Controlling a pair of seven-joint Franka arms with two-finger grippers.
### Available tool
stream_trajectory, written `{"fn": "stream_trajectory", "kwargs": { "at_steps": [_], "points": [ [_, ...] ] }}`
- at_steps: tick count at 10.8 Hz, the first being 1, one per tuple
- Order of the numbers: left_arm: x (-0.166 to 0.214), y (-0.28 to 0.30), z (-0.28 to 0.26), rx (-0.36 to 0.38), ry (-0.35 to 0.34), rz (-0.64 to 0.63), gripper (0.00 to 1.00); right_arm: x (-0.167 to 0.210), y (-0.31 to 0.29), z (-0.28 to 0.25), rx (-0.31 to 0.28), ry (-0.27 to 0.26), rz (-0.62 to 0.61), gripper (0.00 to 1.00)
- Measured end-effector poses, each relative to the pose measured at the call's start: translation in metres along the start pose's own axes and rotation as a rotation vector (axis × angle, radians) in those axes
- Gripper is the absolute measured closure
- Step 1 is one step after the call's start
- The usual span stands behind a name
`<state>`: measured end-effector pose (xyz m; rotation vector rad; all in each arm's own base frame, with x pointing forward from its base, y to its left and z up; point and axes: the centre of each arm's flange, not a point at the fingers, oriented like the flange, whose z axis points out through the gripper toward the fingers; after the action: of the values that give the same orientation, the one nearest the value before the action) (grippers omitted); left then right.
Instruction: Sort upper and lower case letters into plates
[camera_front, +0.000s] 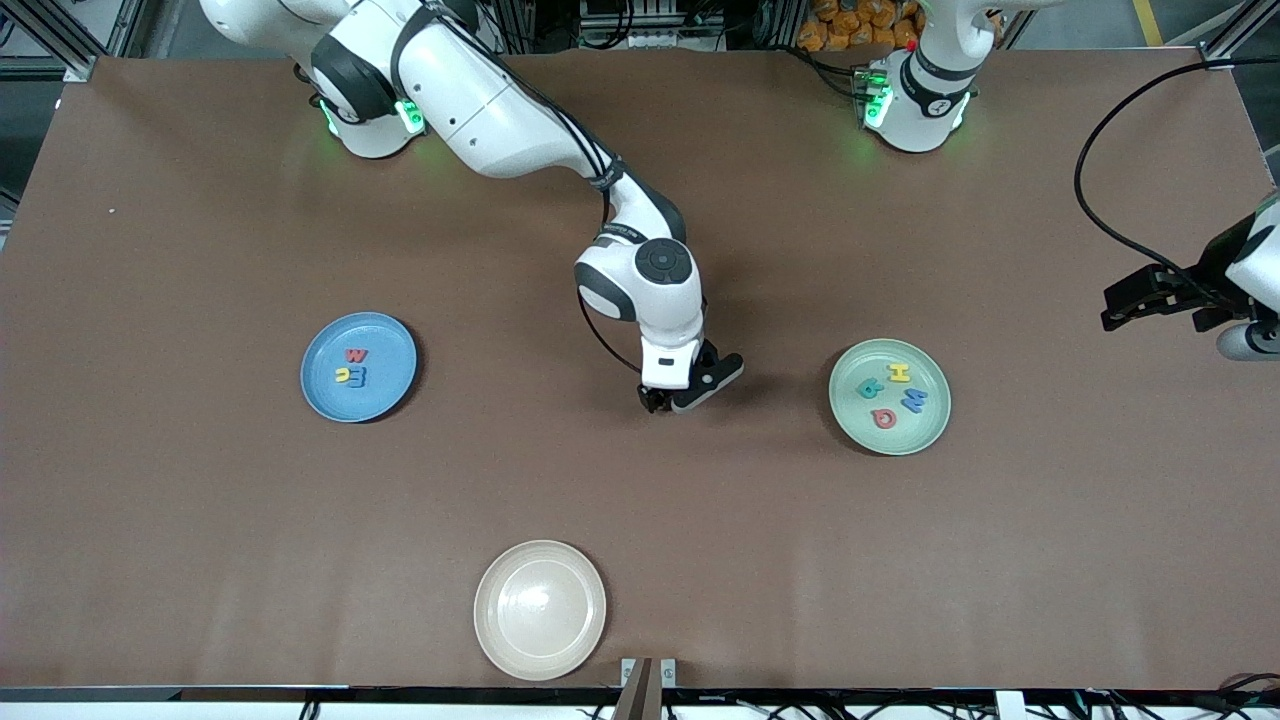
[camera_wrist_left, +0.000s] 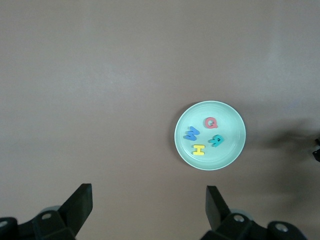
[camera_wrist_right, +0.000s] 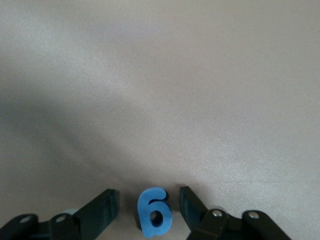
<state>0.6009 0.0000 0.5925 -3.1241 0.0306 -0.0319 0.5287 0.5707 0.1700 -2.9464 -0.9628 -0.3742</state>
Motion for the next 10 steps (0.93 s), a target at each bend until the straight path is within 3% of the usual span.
{"fn": "stream_trajectory", "kwargs": {
  "at_steps": [2,3,10],
  "points": [
    [0.000,0.001,0.000,0.000,0.000,0.002,0.00,0.002,0.001,-0.002,-0.001,0.005,0.003,0.53],
    [0.000,0.002,0.000,0.000,-0.001,0.004,0.00,0.003,0.002,-0.003,-0.002,0.009,0.006,0.69],
    [-0.004,0.005,0.004,-0.002,-0.041,0.009,0.00,0.015,0.015,-0.014,-0.010,0.022,0.032,0.69]
  ]
}}
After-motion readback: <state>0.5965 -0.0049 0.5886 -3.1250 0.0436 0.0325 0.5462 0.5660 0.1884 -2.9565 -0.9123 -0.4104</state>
